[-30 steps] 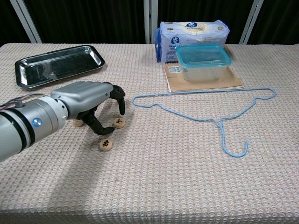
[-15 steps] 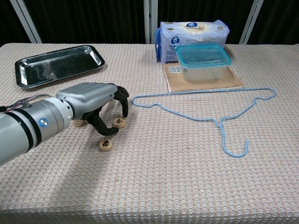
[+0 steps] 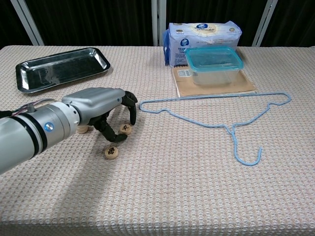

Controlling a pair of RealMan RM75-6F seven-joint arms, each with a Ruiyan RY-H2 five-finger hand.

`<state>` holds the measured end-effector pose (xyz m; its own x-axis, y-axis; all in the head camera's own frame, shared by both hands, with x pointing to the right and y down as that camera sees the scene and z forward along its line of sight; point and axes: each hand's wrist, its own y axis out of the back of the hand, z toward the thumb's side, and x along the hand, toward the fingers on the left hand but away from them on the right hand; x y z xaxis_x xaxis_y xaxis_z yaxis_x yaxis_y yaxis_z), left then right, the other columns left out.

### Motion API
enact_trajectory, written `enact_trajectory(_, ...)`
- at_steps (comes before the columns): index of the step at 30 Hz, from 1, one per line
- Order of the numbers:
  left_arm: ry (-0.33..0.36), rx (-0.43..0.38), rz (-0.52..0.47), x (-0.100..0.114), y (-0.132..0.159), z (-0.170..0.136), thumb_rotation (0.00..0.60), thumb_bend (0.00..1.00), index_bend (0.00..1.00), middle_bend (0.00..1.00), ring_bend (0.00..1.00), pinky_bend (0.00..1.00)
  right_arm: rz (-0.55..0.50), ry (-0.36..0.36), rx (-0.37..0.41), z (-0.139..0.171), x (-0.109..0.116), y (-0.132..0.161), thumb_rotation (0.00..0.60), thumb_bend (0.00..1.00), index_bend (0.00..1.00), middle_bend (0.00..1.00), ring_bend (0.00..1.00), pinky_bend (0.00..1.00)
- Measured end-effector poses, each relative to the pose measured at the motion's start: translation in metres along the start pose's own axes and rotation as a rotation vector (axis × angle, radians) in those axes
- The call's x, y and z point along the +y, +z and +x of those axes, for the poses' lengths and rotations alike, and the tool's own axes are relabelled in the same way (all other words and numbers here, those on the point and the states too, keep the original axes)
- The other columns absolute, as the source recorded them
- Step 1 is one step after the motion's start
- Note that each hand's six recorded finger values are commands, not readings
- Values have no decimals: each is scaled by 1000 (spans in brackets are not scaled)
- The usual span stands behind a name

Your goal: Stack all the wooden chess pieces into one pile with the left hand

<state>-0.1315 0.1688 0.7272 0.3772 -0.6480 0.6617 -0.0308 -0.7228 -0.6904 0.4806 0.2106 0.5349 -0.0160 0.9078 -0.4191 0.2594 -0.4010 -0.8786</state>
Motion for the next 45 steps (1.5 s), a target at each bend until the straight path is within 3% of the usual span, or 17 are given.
enact_trajectory(22,5,7,-19,2,-3,-2,600,309,492,91,0,0,3,2,0,-1,-1,0,600,406,0,0,0,0)
enact_trajectory(32,43,-8,-25,23,2,-17,600,309,502,96,0,0,10,7,1,-1,-3,1,600,406,0,0,0,0)
enact_trajectory(39,50,55,-16,44,-20,-37,600,310,503,96,0,0,19,11,0,-2,-5,2,600,407,0,0,0,0)
enact_trajectory(45,46,114,-7,49,-45,-49,600,309,507,96,0,0,30,15,2,-2,-8,5,600,406,0,0,0,0)
